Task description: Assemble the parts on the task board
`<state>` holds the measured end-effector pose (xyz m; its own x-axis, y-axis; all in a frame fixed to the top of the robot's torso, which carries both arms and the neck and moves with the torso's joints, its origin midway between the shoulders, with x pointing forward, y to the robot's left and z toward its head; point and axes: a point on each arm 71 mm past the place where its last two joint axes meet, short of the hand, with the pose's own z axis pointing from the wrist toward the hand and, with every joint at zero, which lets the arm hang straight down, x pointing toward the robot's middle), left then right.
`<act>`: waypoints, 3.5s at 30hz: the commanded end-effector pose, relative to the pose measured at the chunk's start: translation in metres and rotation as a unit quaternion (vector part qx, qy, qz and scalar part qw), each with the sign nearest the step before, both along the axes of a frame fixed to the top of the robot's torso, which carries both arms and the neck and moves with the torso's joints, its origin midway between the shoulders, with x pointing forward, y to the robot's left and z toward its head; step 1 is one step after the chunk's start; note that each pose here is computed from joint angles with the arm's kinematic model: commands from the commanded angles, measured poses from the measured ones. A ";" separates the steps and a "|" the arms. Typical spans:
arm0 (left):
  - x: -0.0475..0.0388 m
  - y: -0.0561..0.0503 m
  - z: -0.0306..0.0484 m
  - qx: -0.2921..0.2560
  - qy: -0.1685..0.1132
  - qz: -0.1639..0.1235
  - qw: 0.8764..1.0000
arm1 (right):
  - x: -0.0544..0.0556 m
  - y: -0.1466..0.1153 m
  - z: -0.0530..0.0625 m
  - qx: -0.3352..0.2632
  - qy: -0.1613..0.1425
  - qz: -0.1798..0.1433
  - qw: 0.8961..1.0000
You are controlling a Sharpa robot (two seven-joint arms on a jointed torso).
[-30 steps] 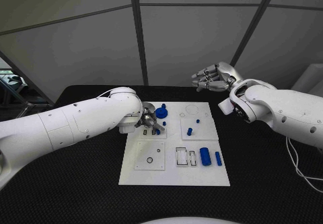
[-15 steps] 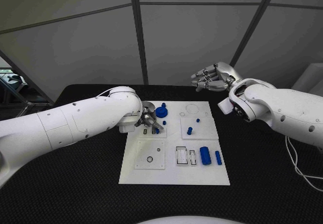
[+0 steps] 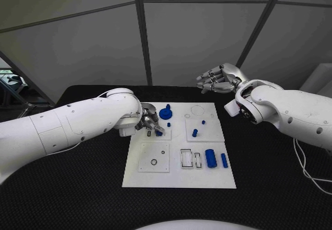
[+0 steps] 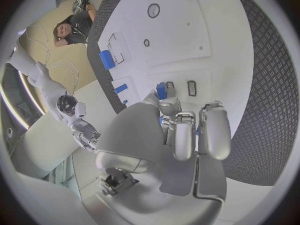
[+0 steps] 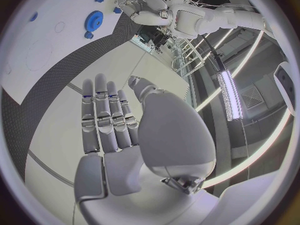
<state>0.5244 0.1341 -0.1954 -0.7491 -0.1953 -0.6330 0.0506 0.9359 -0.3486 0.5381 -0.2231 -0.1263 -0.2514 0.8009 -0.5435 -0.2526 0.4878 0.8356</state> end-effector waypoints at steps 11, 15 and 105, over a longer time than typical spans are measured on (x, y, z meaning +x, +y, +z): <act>-0.0052 0.010 0.0074 -0.060 -0.026 0.057 0.996 | 0.001 -0.001 0.000 -0.003 -0.001 0.003 1.000; -0.0079 0.012 0.0082 -0.066 -0.037 0.064 0.995 | 0.002 -0.001 -0.001 -0.003 0.000 0.003 1.000; -0.0225 0.007 -0.0154 0.017 -0.097 0.009 0.995 | 0.000 -0.002 -0.002 -0.013 0.007 0.009 1.000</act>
